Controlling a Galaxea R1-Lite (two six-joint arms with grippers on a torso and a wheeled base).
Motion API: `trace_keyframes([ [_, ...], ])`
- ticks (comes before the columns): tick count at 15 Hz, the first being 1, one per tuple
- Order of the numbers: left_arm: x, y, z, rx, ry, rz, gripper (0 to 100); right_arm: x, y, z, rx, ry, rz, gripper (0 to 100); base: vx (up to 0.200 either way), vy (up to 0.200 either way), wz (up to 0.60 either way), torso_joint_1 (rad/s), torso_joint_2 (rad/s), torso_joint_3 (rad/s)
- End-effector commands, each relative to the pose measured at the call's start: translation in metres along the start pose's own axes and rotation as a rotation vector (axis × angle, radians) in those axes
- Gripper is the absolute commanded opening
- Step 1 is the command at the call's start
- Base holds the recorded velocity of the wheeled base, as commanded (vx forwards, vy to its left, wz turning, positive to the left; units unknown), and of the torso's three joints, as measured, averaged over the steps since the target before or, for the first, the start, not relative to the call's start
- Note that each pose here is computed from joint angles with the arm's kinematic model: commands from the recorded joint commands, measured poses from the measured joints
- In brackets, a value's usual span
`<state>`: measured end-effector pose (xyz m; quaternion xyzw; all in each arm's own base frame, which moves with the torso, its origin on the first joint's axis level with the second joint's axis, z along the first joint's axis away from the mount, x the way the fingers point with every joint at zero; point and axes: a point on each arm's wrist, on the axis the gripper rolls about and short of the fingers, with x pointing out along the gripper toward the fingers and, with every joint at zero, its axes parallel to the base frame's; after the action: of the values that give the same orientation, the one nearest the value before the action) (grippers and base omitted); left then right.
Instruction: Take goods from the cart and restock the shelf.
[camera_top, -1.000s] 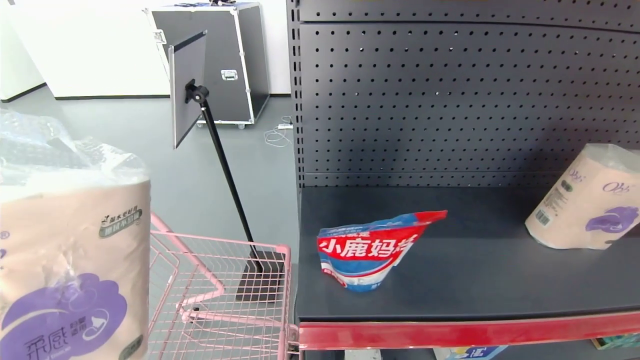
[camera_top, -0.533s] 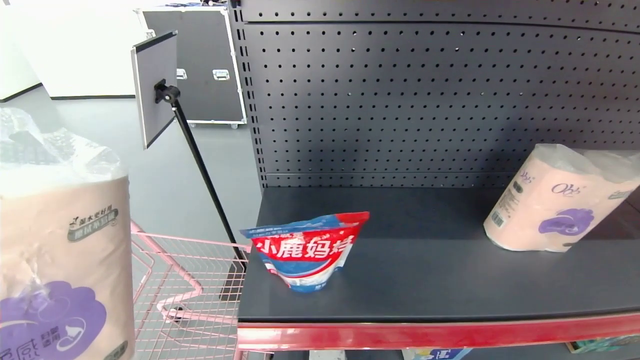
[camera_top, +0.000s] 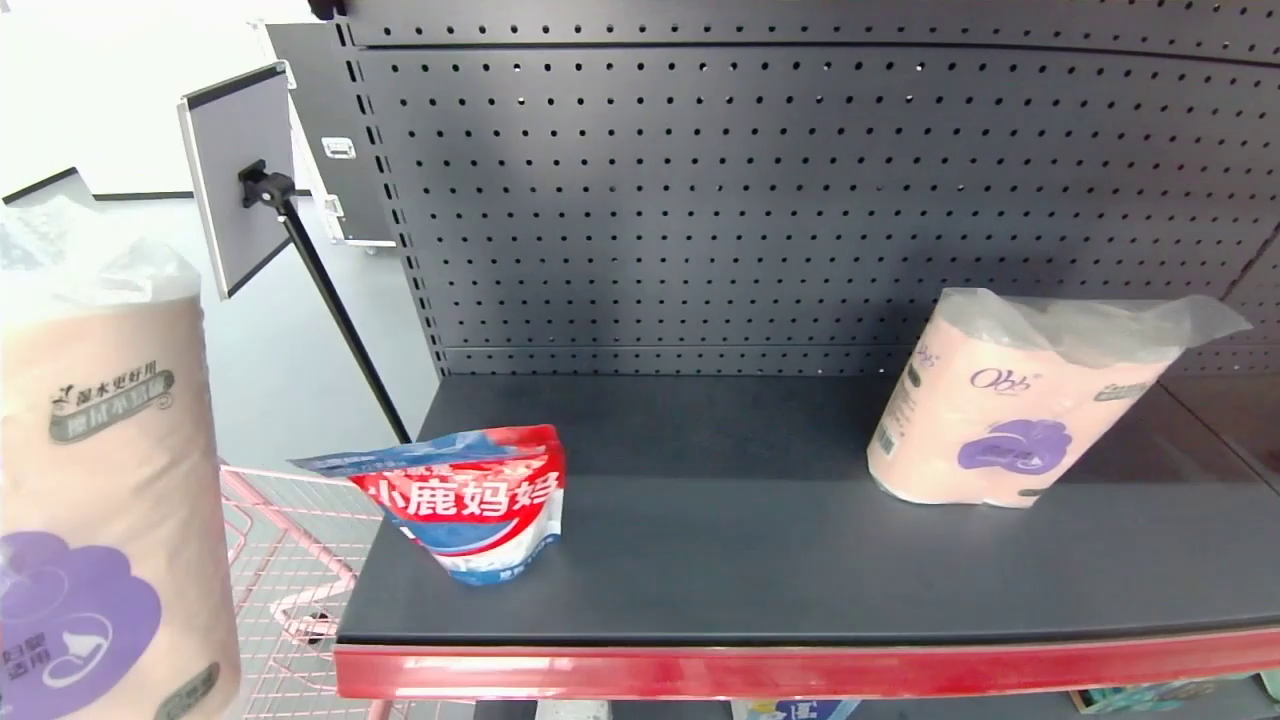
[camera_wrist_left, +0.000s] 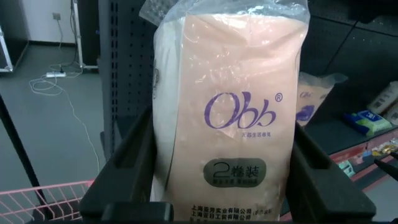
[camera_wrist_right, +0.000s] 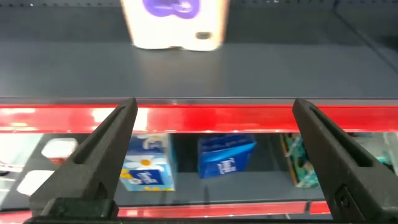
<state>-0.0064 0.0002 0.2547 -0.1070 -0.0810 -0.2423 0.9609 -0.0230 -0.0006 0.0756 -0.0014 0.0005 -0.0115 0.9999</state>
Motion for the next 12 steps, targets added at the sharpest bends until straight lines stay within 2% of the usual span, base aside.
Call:
trace_keyframes([
  [1, -0.0018, -0.0023, 0.0079, 0.001, -0.024, -0.031, 0, 0.0000, 0.0000, 0.0000, 0.000, 0.000, 0.000, 100, 0.000, 0.000, 0.00, 0.000, 0.00, 0.000],
  [9, -0.0027, -0.0058, 0.0077, 0.004, 0.003, -0.182, 0, 0.0000, 0.0000, 0.0000, 0.000, 0.000, 0.000, 100, 0.000, 0.000, 0.00, 0.000, 0.00, 0.000],
  [12, 0.0031, -0.0056, 0.0068, 0.000, 0.029, -0.202, 0, 0.0000, 0.0000, 0.0000, -0.002, 0.000, 0.002, 100, 0.000, 0.000, 0.00, 0.000, 0.00, 0.000],
])
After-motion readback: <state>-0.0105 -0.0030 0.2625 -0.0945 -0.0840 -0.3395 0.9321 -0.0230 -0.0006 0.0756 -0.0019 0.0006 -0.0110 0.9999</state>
